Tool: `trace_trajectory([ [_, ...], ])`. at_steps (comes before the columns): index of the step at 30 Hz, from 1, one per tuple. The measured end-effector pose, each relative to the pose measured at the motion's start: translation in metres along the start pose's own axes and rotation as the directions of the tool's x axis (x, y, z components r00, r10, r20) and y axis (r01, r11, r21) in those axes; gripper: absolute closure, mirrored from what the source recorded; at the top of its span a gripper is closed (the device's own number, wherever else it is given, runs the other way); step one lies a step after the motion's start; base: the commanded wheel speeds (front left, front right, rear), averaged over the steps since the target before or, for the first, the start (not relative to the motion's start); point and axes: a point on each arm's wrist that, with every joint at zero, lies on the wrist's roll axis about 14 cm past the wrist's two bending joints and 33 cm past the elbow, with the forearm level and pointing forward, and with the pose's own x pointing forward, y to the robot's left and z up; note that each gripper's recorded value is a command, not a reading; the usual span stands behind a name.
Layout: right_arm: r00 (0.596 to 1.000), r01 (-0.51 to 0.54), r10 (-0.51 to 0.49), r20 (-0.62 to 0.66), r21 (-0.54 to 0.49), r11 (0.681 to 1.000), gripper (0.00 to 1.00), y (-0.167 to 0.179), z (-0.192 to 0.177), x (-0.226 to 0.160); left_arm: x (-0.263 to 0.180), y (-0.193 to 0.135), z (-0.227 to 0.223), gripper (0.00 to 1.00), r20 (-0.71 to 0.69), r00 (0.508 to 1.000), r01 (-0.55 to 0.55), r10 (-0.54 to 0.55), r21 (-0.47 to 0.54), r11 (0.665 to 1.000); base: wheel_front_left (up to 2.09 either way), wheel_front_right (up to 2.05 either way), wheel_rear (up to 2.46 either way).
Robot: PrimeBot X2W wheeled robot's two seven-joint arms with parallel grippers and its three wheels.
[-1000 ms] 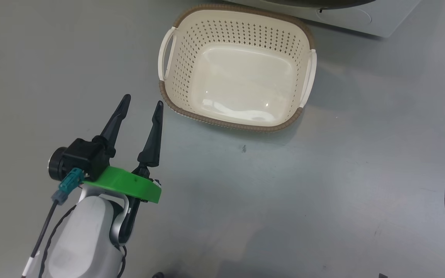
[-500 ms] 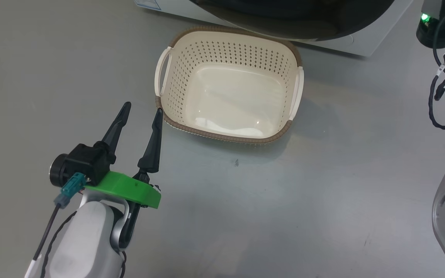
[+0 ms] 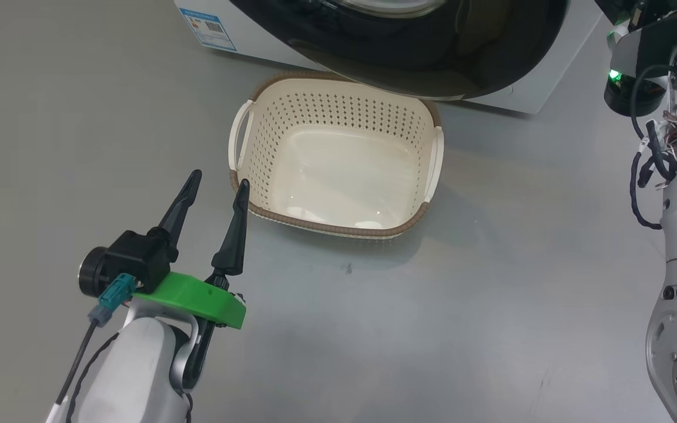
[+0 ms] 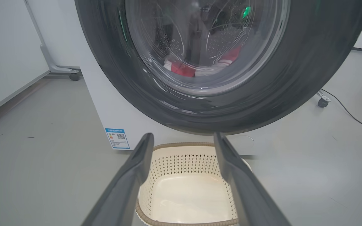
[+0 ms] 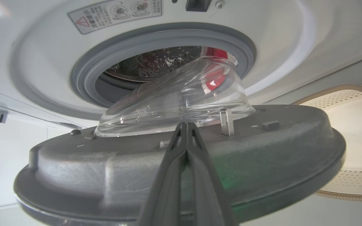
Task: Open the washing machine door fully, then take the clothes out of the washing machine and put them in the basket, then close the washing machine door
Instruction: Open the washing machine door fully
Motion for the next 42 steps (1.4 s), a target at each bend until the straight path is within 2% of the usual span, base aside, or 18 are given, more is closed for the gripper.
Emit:
trace_trajectory([
  [14, 1.000, -0.025, 0.025, 0.005, -0.019, 1.000, 1.00, 0.012, -0.001, -0.009, 0.000, -0.007, 0.002, 0.00, 0.005, 1.000, 0.020, -0.020, 0.011, 1.000, 0.00, 0.00, 0.00],
  [16, 0.999, -0.046, 0.048, 0.025, -0.058, 0.997, 1.00, 0.020, 0.001, -0.009, 0.000, -0.007, 0.002, 0.00, 0.006, 1.000, 0.022, -0.022, 0.011, 1.000, 0.00, 0.00, 0.00],
  [17, 0.998, -0.050, 0.054, 0.035, -0.110, 0.993, 1.00, 0.023, 0.001, -0.010, 0.000, -0.008, 0.003, 0.00, 0.009, 1.000, 0.022, -0.022, 0.011, 1.000, 0.00, 0.00, 0.00],
  [18, 0.998, -0.050, 0.054, 0.035, -0.110, 0.993, 1.00, 0.023, 0.001, -0.010, 0.000, -0.008, 0.003, 0.00, 0.009, 1.000, 0.022, -0.022, 0.011, 1.000, 0.00, 0.00, 0.00],
  [19, 0.998, -0.045, 0.053, 0.045, -0.179, 0.983, 1.00, 0.025, 0.002, -0.011, 0.000, -0.008, 0.004, 0.00, 0.012, 1.000, 0.022, -0.023, 0.011, 1.000, 0.00, 0.00, 0.00],
  [23, 0.995, -0.004, 0.047, 0.093, -0.416, 0.909, 1.00, 0.030, 0.011, -0.023, -0.001, -0.008, 0.010, 0.00, 0.026, 0.999, 0.023, -0.023, 0.011, 1.000, 0.00, 0.00, 0.00],
  [27, 0.992, 0.045, 0.038, 0.124, -0.604, 0.796, 1.00, 0.028, 0.013, -0.036, -0.005, -0.008, 0.013, 0.00, 0.036, 0.999, 0.018, -0.018, 0.008, 1.000, 0.00, 0.00, 0.00],
  [31, 0.980, 0.101, 0.046, 0.193, -0.682, 0.725, 1.00, 0.030, 0.017, -0.051, -0.010, -0.010, 0.014, 0.00, 0.038, 0.999, 0.019, -0.019, 0.006, 1.000, 0.00, 0.00, 0.00],
  [34, 0.974, 0.154, 0.031, 0.224, -0.757, 0.635, 1.00, 0.024, 0.015, -0.064, -0.013, -0.010, 0.018, 0.00, 0.050, 0.999, 0.013, -0.014, 0.005, 1.000, 0.00, 0.00, 0.00],
  [35, 0.971, 0.167, 0.032, 0.236, -0.771, 0.614, 1.00, 0.023, 0.014, -0.068, -0.014, -0.009, 0.020, 0.00, 0.054, 0.998, 0.012, -0.012, 0.004, 1.000, 0.00, 0.00, 0.00],
  [38, 0.960, 0.199, 0.050, 0.276, -0.796, 0.571, 1.00, 0.021, 0.013, -0.083, -0.017, -0.010, 0.022, 0.00, 0.060, 0.998, 0.007, -0.007, 0.002, 1.000, 0.00, 0.00, 0.00],
  [42, 0.943, 0.233, 0.079, 0.322, -0.814, 0.533, 1.00, 0.016, 0.008, -0.103, -0.022, -0.012, 0.024, 0.00, 0.067, 0.998, 0.009, -0.009, -0.001, 1.000, 0.00, 0.00, 0.00],
])
